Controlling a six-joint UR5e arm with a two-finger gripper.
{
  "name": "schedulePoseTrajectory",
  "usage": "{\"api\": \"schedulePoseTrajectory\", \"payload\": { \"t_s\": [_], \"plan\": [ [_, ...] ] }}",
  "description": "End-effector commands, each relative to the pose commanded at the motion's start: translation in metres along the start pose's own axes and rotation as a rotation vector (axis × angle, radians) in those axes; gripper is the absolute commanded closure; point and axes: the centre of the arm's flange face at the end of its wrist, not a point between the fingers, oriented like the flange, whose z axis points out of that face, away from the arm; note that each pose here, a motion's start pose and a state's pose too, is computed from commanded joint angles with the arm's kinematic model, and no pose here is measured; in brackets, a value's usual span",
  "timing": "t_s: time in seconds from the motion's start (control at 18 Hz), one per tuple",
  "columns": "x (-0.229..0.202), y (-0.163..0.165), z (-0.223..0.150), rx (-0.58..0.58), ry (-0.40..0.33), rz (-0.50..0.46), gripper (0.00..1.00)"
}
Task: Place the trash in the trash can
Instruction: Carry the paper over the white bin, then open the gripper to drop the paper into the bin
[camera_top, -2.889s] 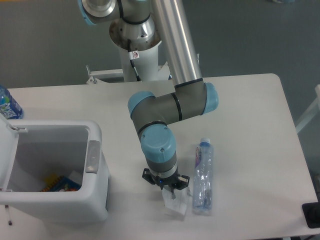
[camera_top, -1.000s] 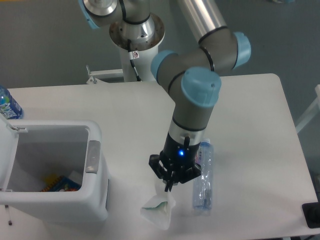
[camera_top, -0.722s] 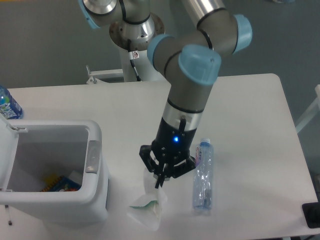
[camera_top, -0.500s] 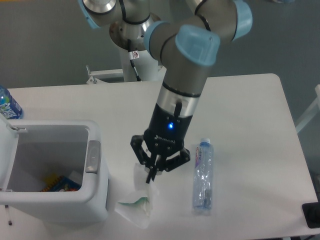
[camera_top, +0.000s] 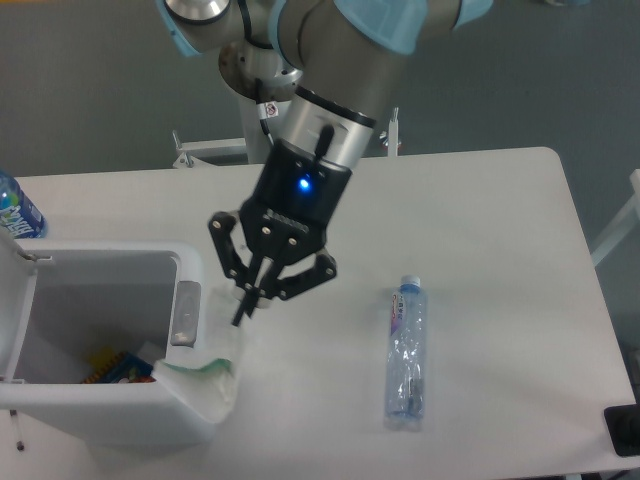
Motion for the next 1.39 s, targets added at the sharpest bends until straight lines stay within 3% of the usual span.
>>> {"api": "schedulePoseTrajectory", "payload": {
  "t_s": [0.44, 0.61, 0.72, 0.83, 1.17, 1.39],
  "plan": [
    [0.054, -0.003, 0.012, -0.017, 0.048, -0.058, 0.99],
    [0.067, 0.008, 0.026, -0.043, 0.065, -0.043, 0.84],
    [0.07, 0.009, 0.028, -0.048, 0.067, -0.038, 0.63],
    [0.07, 0.009, 0.028, -0.047, 0.067, -0.037, 0.49],
    [0.069, -0.002, 0.024, -0.031, 0.062, -0.015, 0.42],
    [0.04, -0.008, 0.007, -0.002, 0.023, 0.027, 0.31]
  ]
}}
